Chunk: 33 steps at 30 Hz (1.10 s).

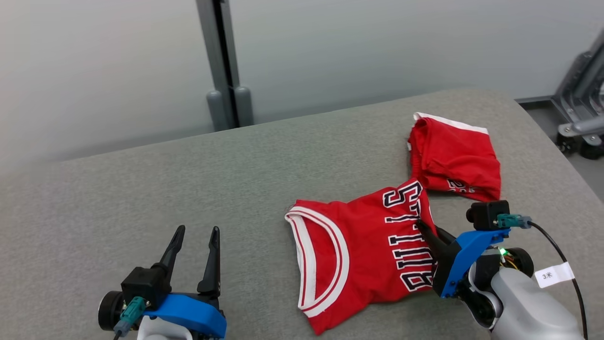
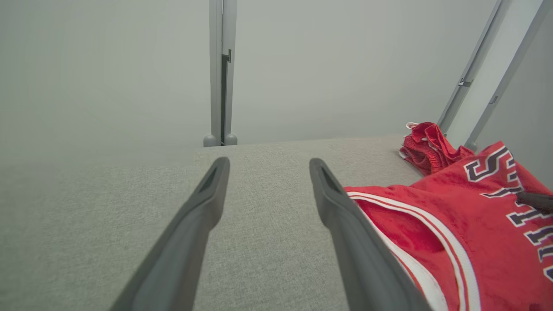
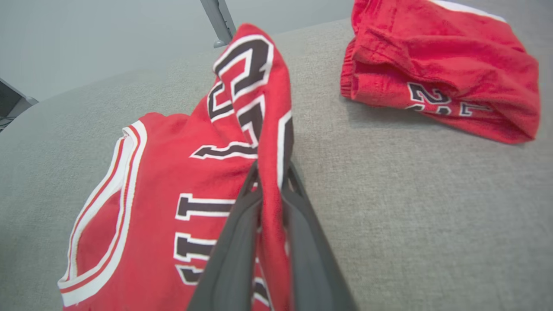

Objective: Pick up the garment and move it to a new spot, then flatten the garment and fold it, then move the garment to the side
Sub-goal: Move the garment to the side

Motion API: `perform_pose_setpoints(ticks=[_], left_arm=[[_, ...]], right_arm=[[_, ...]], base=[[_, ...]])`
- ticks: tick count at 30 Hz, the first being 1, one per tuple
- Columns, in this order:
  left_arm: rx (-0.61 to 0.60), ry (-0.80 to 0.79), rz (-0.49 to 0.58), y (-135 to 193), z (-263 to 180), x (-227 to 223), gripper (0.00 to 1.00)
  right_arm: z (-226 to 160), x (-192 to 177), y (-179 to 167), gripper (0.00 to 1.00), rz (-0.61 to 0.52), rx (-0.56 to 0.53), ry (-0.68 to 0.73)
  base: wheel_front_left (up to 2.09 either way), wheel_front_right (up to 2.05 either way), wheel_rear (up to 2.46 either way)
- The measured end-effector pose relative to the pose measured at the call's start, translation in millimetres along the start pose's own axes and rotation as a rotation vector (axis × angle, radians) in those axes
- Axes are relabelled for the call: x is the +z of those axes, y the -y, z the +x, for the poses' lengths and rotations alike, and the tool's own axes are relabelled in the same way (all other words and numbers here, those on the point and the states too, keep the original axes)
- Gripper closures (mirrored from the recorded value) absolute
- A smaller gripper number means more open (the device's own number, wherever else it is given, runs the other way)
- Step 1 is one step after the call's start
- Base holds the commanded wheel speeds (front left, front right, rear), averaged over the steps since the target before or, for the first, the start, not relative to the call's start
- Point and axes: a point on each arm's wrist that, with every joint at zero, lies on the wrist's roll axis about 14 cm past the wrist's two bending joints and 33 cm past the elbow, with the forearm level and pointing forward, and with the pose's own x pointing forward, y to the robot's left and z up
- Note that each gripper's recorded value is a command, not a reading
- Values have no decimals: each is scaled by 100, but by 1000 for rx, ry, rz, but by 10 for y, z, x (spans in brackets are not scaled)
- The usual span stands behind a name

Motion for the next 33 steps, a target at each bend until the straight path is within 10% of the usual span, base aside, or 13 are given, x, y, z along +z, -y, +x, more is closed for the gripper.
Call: perform_pose_setpoints(ticks=[16,33], left_arm=[[-40,-64,5,-75,313,-255,0],[-6,-140,1,-355,419,-584,0]], right_arm=[[512,814,-32,100,-58,52,91],[682,1373,1115,100,-231,-222,102]], base=[[0,0,0],[0,0,0]])
